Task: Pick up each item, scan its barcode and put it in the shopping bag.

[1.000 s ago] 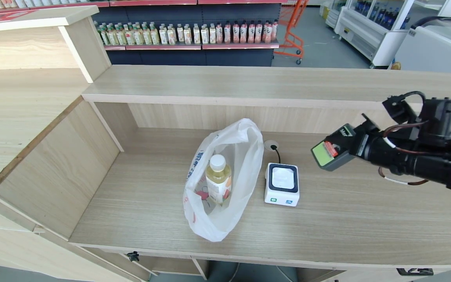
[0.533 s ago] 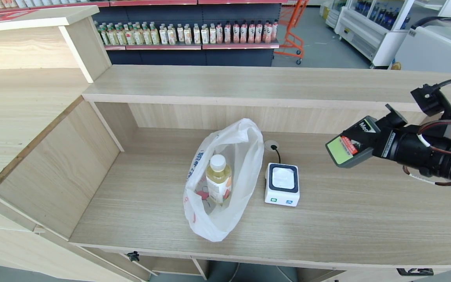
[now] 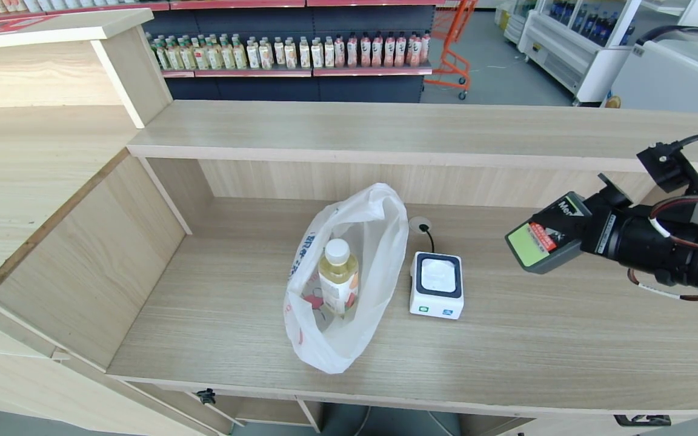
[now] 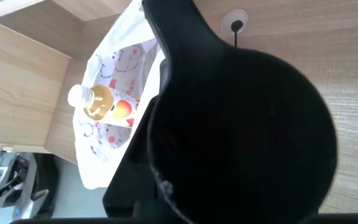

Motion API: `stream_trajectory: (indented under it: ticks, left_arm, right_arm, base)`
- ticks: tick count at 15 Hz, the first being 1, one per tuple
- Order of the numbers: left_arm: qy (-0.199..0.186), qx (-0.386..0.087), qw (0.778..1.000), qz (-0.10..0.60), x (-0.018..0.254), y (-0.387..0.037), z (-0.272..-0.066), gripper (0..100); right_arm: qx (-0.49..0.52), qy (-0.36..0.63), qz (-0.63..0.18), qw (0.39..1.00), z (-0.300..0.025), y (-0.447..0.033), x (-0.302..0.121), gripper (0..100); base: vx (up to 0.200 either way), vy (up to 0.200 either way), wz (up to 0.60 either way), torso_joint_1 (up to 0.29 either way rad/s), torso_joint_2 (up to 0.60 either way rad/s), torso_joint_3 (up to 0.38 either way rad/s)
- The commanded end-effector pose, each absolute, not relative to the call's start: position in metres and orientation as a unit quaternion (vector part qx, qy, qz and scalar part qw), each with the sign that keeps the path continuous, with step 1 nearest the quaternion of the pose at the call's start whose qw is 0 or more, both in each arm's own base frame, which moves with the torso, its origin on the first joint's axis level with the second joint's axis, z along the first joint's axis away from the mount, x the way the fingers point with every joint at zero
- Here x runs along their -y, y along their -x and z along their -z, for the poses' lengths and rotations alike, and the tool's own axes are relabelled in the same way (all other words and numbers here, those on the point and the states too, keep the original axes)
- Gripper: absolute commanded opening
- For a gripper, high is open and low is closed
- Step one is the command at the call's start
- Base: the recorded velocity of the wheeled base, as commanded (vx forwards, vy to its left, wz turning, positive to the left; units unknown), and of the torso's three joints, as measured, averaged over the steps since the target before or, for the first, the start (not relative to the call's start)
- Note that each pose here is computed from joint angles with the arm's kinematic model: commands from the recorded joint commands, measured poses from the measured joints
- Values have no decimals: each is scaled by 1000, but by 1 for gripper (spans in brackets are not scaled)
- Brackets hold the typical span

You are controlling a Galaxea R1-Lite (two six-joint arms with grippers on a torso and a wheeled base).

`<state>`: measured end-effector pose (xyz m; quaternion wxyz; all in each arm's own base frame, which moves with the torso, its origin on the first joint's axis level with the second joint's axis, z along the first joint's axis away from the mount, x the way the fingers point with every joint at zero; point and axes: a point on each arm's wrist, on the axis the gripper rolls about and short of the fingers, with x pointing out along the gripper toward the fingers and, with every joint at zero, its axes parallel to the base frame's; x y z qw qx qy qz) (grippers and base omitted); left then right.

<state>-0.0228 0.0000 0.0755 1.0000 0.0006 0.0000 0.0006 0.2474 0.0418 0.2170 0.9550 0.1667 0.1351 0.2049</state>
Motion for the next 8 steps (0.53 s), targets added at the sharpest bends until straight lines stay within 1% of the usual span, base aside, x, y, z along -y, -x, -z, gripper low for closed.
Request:
stream_trajectory:
  ticks: [1, 2, 6, 8]
  left_arm:
    - [-1, -1, 1000, -1, 0, 23, -76, 100]
    - [0, -1, 1000, -1, 0, 23, -76, 100]
    - [0, -1, 1000, -1, 0, 23, -76, 100]
    - [0, -1, 1000, -1, 0, 23, -76, 100]
  right_arm:
    - [-138, -184, -202, 952, -218, -246, -42, 0]
    - [-142, -196, -200, 950, -217, -246, -42, 0]
    - [-167, -229, -185, 941, -210, -248, -41, 0]
    - [-175, -228, -185, 940, -205, -256, -44, 0]
  base:
    - [0, 200, 0, 2, 7, 2]
    - [0, 200, 0, 7, 2, 7]
    - [0, 0, 0, 0, 0, 0]
    - [0, 0, 0, 0, 0, 0]
